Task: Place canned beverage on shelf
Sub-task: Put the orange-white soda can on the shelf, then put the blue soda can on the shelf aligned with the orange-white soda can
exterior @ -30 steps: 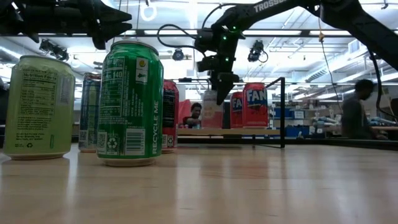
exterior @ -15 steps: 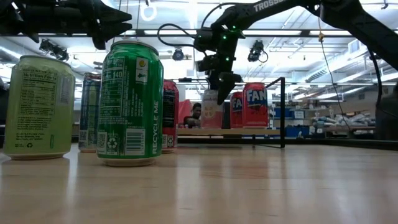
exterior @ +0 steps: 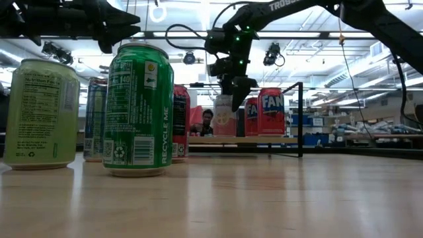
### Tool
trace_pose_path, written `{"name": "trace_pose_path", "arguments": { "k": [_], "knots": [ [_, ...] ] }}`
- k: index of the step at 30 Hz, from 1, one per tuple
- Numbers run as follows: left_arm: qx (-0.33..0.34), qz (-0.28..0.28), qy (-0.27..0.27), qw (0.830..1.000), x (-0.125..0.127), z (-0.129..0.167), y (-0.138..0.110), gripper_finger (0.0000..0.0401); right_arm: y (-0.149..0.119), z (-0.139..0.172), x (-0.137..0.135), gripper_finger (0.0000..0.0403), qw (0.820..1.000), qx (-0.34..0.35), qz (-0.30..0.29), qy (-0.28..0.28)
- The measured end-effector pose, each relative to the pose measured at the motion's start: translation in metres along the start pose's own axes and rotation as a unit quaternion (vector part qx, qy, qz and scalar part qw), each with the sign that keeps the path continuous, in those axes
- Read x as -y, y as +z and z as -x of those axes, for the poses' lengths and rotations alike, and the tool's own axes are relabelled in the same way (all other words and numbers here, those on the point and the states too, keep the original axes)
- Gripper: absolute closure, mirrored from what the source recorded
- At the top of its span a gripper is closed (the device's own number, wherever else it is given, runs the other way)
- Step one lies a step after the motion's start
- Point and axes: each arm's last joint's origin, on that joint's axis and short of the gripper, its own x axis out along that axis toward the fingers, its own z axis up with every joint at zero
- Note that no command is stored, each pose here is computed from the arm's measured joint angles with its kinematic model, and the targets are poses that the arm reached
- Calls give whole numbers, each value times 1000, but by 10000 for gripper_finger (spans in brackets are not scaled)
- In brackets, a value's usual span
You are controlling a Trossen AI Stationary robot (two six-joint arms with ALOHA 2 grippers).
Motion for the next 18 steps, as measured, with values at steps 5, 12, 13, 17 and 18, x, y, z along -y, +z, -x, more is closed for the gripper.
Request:
{"name": "trace_pose_path", "arguments": {
  "k": [5,12,13,17,18],
  "knots": [
    [-2,-3,0,1000,0,0,0,209,4,10,-3,6,999,-23,9,-35],
    [-2,-3,0,1000,0,0,0,209,3,12,-2,8,994,-69,13,-85],
    [-2,-3,0,1000,0,0,0,209,3,12,-2,8,993,-72,13,-88],
    [-2,-3,0,1000,0,0,0,209,4,14,-5,8,993,-77,13,-87],
    [-2,-3,0,1000,0,0,0,209,4,16,-7,8,993,-78,12,-85]
  ]
}}
